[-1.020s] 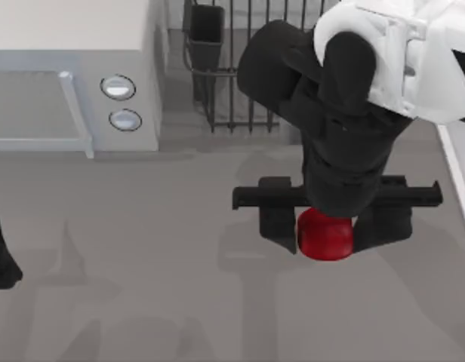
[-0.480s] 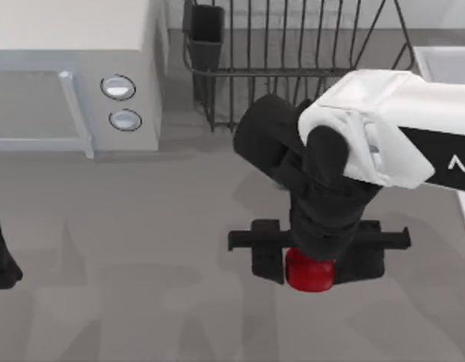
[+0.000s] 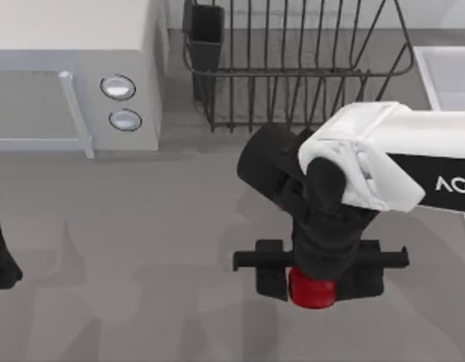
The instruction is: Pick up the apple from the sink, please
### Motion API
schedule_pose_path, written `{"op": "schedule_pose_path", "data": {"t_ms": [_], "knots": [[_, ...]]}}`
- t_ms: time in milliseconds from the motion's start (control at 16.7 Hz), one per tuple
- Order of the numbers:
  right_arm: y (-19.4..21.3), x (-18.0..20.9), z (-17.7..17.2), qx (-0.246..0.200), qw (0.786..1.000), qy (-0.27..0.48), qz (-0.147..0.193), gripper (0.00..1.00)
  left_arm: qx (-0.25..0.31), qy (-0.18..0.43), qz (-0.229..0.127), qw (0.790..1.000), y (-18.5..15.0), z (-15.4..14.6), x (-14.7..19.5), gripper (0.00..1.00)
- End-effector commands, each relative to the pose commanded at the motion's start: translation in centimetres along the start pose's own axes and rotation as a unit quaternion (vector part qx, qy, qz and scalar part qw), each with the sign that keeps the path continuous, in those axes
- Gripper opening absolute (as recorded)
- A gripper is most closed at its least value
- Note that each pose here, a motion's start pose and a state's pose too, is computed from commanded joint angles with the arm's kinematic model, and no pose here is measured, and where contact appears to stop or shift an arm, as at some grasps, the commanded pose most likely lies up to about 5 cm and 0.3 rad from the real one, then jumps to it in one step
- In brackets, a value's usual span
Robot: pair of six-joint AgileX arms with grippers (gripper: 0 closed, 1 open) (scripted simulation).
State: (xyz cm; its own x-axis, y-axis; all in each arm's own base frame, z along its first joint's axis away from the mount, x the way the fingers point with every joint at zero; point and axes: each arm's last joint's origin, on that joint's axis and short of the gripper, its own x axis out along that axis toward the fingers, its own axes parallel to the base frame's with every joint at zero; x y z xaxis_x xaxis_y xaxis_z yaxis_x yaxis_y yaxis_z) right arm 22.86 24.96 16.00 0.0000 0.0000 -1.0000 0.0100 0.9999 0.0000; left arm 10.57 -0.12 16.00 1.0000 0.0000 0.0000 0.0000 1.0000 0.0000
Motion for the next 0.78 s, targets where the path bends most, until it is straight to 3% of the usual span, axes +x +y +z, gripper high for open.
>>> {"op": "schedule_pose_path", "data": {"t_ms": [780], "knots": [[0.00, 0.00, 0.00, 0.000, 1.000, 0.000, 0.000, 0.98, 0.000, 0.000, 0.000, 1.000, 0.00, 0.00, 0.00, 1.00]]}}
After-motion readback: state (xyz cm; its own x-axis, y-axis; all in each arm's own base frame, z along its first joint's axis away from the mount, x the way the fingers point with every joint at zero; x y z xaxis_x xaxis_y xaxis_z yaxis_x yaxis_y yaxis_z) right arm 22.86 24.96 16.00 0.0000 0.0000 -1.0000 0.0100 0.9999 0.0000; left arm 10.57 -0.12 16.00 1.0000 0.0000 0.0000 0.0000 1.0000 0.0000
